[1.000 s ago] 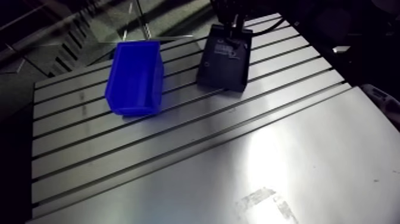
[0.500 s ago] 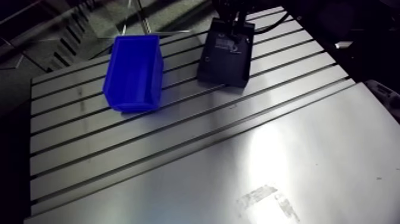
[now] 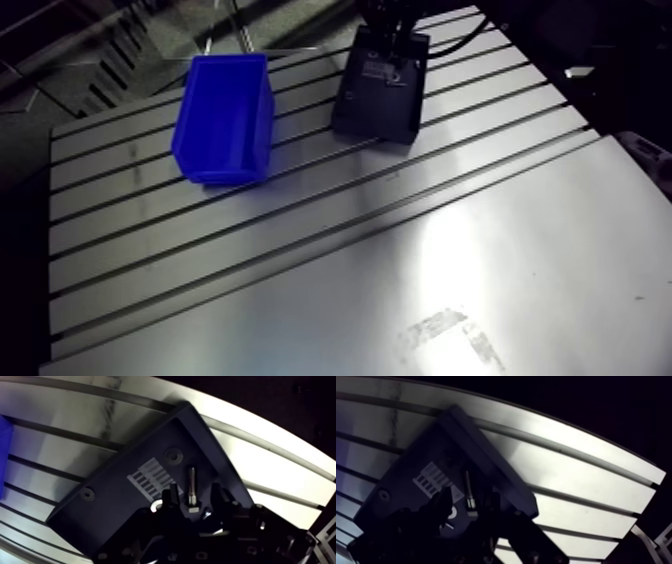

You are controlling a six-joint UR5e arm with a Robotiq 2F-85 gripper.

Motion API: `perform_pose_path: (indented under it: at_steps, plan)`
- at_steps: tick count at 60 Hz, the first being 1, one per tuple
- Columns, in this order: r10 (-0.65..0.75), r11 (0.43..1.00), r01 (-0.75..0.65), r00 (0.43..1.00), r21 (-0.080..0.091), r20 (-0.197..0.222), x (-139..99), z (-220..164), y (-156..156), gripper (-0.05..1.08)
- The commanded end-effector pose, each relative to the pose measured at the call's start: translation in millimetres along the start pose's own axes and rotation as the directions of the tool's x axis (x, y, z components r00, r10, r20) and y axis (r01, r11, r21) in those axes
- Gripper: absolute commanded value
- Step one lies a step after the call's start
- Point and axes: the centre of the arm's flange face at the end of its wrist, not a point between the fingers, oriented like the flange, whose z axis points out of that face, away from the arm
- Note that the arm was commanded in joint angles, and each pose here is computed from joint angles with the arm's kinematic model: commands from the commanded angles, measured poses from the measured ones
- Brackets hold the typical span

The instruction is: Pick up the M10 bolt from the tray and put it into the blue bin.

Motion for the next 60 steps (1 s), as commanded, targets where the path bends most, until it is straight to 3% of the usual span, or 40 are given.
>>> perform_pose_path:
  at_steps: [1,60]
  plan:
    - [0.0,1.0,0.0,1.0,-0.001,-0.001,1.5,1.1,1.2,0.55]
    - [-0.001,1.0,0.0,1.0,0.01,0.011,0.2,9.8,0.7,0.62]
